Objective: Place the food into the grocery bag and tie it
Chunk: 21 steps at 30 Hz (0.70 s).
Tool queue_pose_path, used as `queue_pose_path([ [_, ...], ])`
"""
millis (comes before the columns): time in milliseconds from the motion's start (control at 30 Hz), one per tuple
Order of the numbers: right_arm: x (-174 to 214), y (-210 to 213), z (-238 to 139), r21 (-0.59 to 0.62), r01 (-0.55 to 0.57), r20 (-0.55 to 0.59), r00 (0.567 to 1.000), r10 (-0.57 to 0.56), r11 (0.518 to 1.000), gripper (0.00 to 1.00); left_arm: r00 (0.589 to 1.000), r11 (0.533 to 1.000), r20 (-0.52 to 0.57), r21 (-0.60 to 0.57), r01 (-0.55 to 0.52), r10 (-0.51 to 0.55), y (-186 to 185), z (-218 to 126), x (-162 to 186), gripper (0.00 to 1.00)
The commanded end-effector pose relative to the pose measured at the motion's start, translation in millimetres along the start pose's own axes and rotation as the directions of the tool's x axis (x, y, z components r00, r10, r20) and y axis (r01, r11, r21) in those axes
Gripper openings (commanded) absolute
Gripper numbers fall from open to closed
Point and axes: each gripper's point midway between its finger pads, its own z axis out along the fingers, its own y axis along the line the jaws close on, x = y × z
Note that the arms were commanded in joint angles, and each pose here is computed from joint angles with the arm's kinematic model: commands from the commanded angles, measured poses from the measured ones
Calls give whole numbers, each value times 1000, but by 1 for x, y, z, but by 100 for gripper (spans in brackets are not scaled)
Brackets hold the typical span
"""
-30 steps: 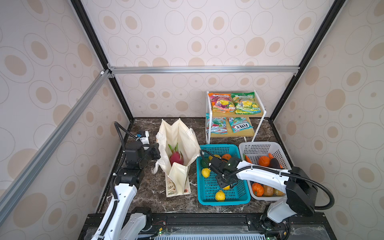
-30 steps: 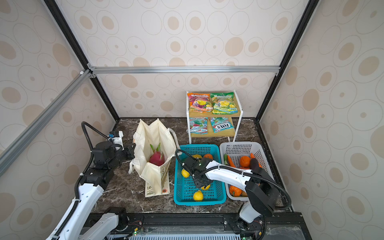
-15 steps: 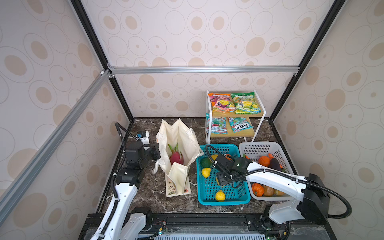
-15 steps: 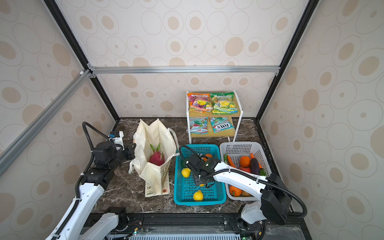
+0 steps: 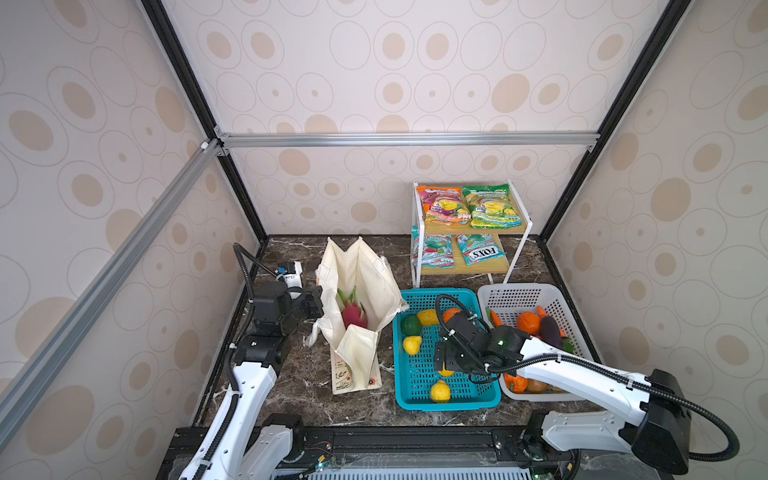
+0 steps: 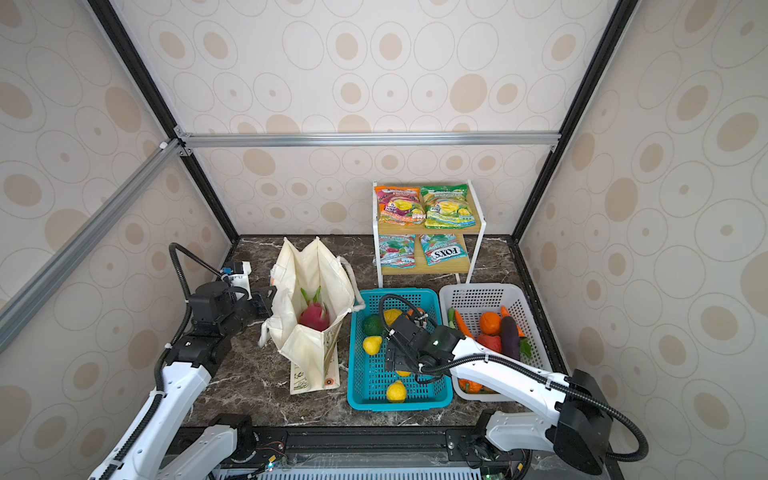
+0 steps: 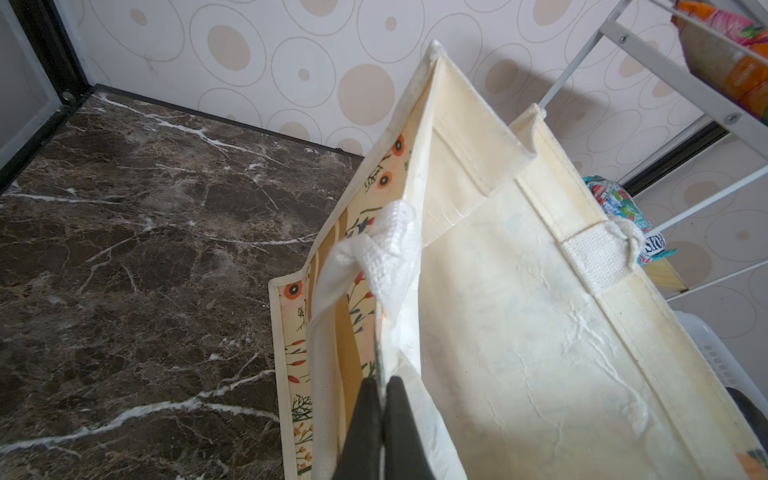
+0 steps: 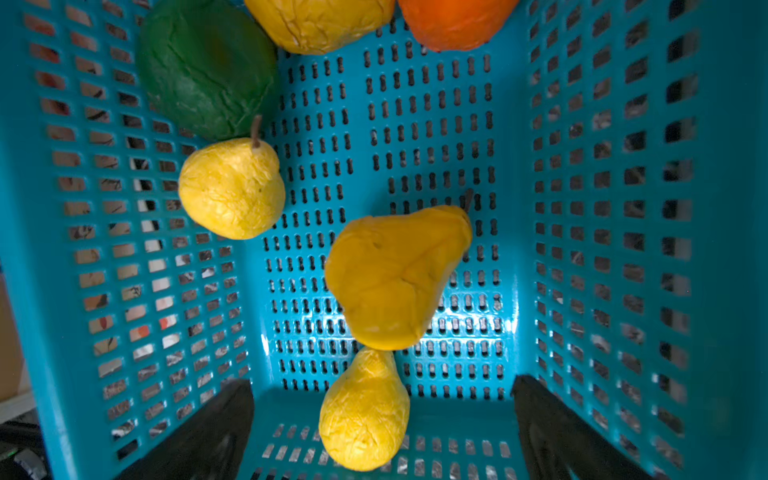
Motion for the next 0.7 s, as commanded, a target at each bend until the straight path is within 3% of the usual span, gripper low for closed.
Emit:
queue_pose_path([
  [0, -4, -1, 9, 3, -125, 38, 991, 125, 992, 100, 1000, 1000, -20, 23, 10, -10, -4, -1, 0, 0],
  [667, -8, -14, 60, 104, -302, 53, 953, 298, 948, 100, 999, 1000, -46, 24, 1, 0, -8, 0, -4, 0],
])
